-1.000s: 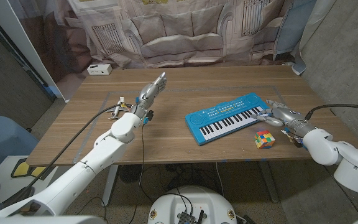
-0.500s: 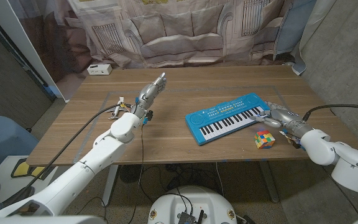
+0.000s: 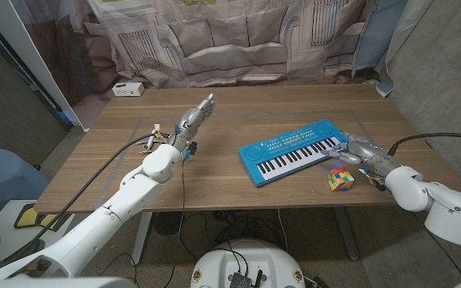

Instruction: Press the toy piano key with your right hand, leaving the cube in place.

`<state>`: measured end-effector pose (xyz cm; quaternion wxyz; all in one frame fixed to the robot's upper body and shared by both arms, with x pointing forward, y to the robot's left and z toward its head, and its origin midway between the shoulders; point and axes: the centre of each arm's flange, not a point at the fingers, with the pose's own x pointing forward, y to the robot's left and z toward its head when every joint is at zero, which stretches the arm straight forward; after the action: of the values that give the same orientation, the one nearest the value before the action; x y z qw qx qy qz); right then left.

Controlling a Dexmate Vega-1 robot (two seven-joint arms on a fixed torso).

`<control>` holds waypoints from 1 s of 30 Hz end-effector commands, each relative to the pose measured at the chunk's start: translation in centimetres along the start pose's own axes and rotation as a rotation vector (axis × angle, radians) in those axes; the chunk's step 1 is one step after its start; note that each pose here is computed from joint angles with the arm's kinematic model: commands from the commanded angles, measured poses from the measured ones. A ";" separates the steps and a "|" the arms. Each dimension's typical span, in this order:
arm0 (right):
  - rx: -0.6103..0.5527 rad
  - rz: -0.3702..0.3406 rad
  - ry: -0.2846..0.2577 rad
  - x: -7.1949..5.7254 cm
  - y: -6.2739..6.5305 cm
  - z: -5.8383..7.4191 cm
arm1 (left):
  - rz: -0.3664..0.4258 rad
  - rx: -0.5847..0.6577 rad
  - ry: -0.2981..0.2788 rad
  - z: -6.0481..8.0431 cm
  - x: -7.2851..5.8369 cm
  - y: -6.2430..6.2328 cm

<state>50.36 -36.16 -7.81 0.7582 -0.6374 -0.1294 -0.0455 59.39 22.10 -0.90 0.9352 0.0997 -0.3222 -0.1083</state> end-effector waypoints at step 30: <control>-0.012 0.025 0.031 0.9 0.3 -1.0 | 0.002 -0.009 0.017 -0.6 -0.4 -0.5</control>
<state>51.12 -36.74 -7.98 0.7559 -0.6427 -0.1152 -0.0467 59.31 21.90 -1.40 0.9371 0.0983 -0.3173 -0.1075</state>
